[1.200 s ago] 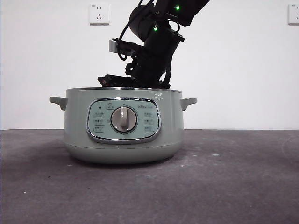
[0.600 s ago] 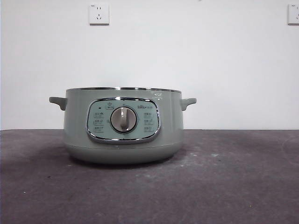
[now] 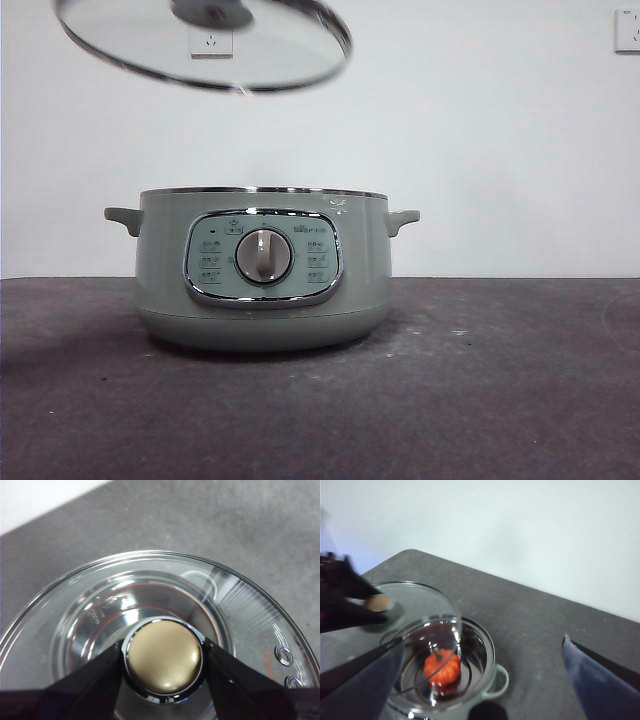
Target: Pick up the pumpkin,open the lid,put the pumpkin in the pot,close the lid
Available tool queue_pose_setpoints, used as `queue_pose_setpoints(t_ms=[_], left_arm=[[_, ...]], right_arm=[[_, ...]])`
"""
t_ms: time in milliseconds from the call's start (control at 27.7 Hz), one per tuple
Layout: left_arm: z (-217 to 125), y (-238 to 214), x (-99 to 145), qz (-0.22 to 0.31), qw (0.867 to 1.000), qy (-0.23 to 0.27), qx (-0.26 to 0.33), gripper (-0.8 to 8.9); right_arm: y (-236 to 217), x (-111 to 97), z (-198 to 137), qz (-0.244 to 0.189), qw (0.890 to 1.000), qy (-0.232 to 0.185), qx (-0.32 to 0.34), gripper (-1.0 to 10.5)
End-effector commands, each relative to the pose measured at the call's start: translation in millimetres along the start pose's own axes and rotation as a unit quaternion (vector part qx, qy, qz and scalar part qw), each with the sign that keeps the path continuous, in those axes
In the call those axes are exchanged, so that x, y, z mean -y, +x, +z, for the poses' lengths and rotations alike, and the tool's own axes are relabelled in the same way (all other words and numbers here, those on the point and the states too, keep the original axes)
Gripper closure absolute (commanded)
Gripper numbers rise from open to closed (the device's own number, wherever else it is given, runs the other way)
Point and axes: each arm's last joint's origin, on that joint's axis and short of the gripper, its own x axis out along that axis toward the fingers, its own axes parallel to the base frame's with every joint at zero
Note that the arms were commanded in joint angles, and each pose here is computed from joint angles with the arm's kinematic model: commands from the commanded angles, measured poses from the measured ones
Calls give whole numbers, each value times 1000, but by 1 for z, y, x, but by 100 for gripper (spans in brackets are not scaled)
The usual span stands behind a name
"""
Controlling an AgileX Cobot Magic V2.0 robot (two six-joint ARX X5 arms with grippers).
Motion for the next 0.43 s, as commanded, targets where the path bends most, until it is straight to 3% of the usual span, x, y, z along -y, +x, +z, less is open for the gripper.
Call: queue_pose_setpoints(t_ms=[36, 433], left_arm=[[9, 13, -1, -4, 999, 20, 26, 821], [4, 73, -15, -9, 1000, 15, 1, 822]], right_arm=[[-7, 0, -3, 1, 1000, 4, -9, 289], [-15, 0, -9, 2, 999, 2, -35, 289]])
